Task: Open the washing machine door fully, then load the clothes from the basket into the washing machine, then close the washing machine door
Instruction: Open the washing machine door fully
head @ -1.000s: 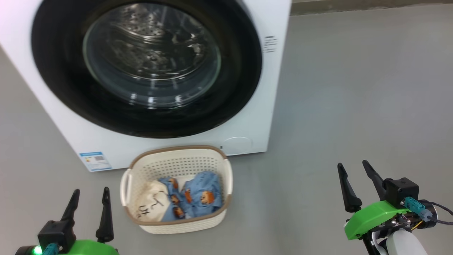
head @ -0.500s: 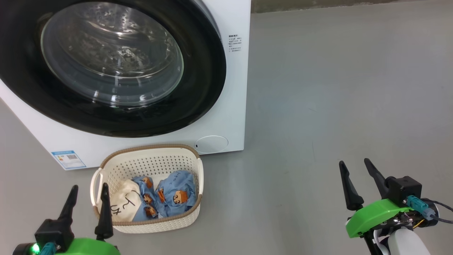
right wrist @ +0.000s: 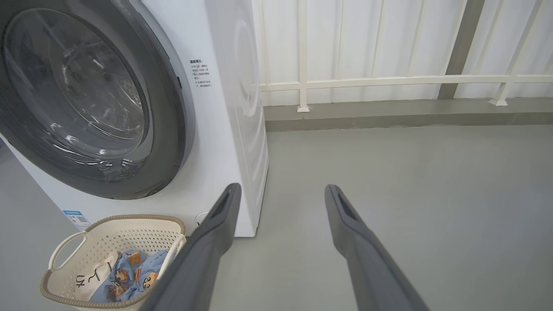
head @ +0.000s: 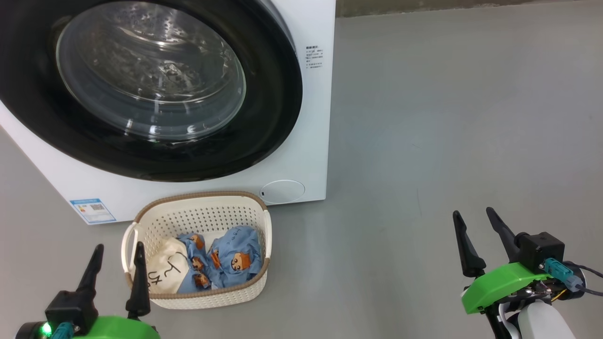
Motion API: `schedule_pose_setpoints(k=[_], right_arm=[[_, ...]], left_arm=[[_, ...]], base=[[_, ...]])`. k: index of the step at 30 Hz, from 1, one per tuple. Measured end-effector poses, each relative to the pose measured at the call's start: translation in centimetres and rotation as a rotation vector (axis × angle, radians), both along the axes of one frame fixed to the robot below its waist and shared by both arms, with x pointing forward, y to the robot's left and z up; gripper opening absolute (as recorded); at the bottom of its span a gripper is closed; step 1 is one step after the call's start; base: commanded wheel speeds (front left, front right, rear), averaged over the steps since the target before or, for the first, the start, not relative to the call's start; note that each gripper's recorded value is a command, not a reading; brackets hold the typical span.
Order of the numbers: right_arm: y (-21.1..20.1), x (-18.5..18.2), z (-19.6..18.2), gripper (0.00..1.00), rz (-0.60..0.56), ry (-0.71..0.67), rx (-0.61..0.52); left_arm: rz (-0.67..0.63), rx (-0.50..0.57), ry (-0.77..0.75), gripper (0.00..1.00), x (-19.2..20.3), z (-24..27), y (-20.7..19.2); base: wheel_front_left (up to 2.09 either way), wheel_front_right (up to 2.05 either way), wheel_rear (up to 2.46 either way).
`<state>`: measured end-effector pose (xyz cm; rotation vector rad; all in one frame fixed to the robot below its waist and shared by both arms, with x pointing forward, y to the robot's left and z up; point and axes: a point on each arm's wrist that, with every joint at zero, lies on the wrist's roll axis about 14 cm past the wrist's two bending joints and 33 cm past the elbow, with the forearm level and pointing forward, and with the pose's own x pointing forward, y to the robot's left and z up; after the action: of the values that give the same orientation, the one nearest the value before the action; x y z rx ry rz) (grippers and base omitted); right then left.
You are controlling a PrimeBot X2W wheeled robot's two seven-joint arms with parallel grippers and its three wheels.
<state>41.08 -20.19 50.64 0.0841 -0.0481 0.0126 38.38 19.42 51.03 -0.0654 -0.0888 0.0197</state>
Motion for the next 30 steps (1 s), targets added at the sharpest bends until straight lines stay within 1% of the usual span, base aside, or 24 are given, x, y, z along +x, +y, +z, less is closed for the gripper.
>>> schedule_pose_setpoints(k=[11,18,22,23,24,25,27,28,29,30], right_arm=[[-0.3,0.2,0.6,1.0,-0.016,-0.021,0.019],[0.2,0.7,1.1,1.0,-0.005,-0.036,0.028],[1.0,2.5,3.9,1.0,0.024,-0.111,0.043],[1.0,2.5,3.9,1.0,0.024,-0.111,0.043],[1.7,3.5,5.4,1.0,0.048,-0.151,0.043],[1.7,3.5,5.4,1.0,0.048,-0.151,0.043],[2.5,4.9,7.6,1.0,0.072,-0.205,0.066],[2.5,4.9,7.6,1.0,0.072,-0.205,0.066],[2.9,5.8,9.1,1.0,0.086,-0.243,0.089],[2.9,5.8,9.1,1.0,0.086,-0.243,0.089]], left_arm=[[-0.007,0.002,-0.016,1.0,-0.1,0.5,-0.2],[-0.014,0.002,-0.018,1.0,-0.4,0.6,-0.5],[-0.021,0.001,-0.009,1.0,-0.5,0.2,-0.7],[-0.021,0.001,-0.009,1.0,-0.5,0.2,-0.7],[-0.026,0.0,-0.003,1.0,-0.6,0.0,-0.8],[-0.026,0.0,-0.003,1.0,-0.6,0.0,-0.8],[-0.025,-0.001,0.005,1.0,-0.8,-0.2,-0.8],[-0.025,-0.001,0.005,1.0,-0.8,-0.2,-0.8],[-0.025,-0.001,0.016,1.0,-0.9,-0.6,-0.8],[-0.025,-0.001,0.016,1.0,-0.9,-0.6,-0.8]], base=[[0.0,0.0,0.0],[0.0,0.0,0.0],[0.0,0.0,0.0],[0.0,0.0,0.0],[0.0,0.0,0.0],[0.0,0.0,0.0],[0.0,0.0,0.0],[0.0,0.0,0.0],[0.0,0.0,0.0],[0.0,0.0,0.0]])
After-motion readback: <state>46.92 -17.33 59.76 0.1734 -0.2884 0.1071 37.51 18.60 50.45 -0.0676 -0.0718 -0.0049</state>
